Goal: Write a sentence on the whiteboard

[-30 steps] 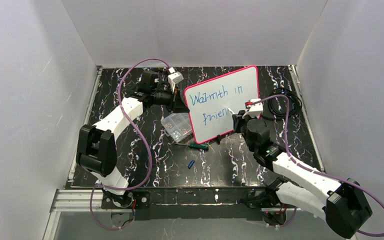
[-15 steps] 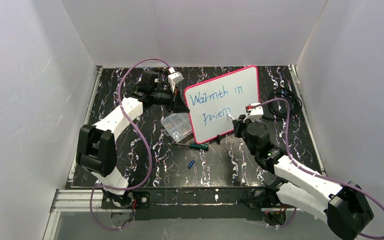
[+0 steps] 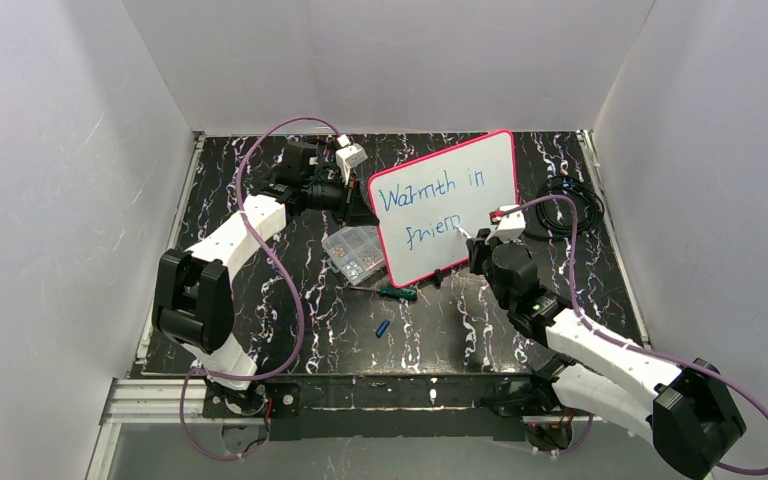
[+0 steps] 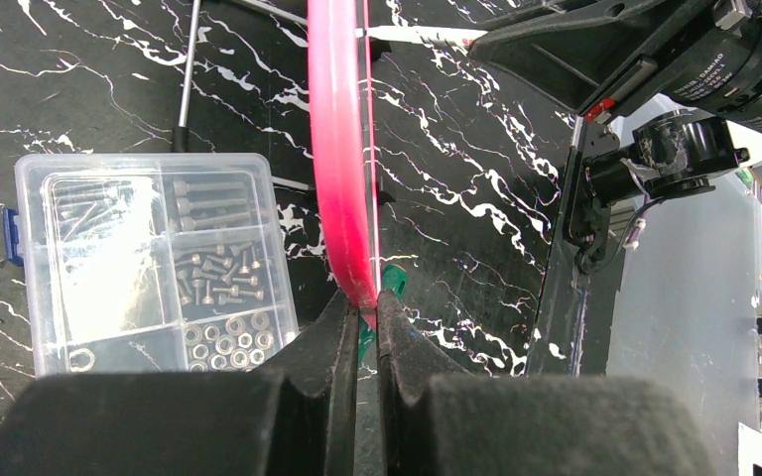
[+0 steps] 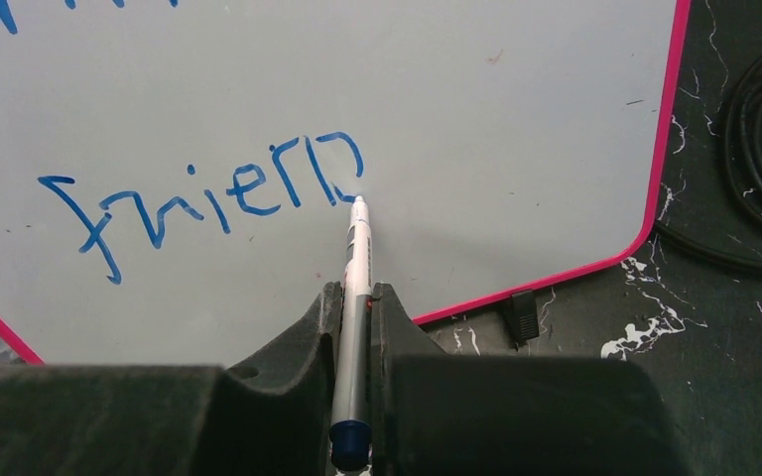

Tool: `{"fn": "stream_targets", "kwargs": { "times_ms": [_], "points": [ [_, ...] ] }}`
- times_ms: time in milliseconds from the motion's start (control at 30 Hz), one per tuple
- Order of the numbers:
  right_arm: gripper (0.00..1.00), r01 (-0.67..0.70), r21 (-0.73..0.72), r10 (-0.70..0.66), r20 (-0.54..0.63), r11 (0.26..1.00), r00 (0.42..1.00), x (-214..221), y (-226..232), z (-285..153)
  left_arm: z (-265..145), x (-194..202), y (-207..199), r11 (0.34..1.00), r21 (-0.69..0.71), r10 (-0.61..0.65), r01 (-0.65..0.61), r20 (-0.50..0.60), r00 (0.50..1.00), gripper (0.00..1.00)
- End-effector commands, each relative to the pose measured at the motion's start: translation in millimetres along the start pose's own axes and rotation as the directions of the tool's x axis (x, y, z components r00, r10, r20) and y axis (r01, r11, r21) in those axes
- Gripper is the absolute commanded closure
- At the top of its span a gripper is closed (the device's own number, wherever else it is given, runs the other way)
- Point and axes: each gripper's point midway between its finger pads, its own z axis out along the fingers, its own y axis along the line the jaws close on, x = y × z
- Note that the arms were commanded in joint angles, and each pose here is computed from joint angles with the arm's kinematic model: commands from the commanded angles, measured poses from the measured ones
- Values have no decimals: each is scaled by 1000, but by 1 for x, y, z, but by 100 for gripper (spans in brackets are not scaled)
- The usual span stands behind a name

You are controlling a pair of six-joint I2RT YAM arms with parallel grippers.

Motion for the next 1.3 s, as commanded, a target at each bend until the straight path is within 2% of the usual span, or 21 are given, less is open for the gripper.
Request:
{"fn": "stream_targets", "kwargs": {
  "times_ms": [0, 600, 1067, 1267],
  "points": [
    [99, -7, 15, 6, 106, 1000, 994, -42, 4, 5, -12, -27, -31, 994, 57, 92, -95, 53, 994, 100],
    [99, 7, 5, -8, 196, 1000, 981, -82, 15, 13, -12, -27, -32, 994, 59, 92, -95, 54, 994, 100],
    [99, -26, 25, 25, 52, 999, 998, -18, -2, 2, -12, -27, -32, 994, 60, 91, -94, 53, 994, 100],
    [99, -21, 53, 19, 26, 998, 999, -5, -9, 2, -12, -27, -32, 994, 60, 91, -94, 54, 994, 100]
  ]
}}
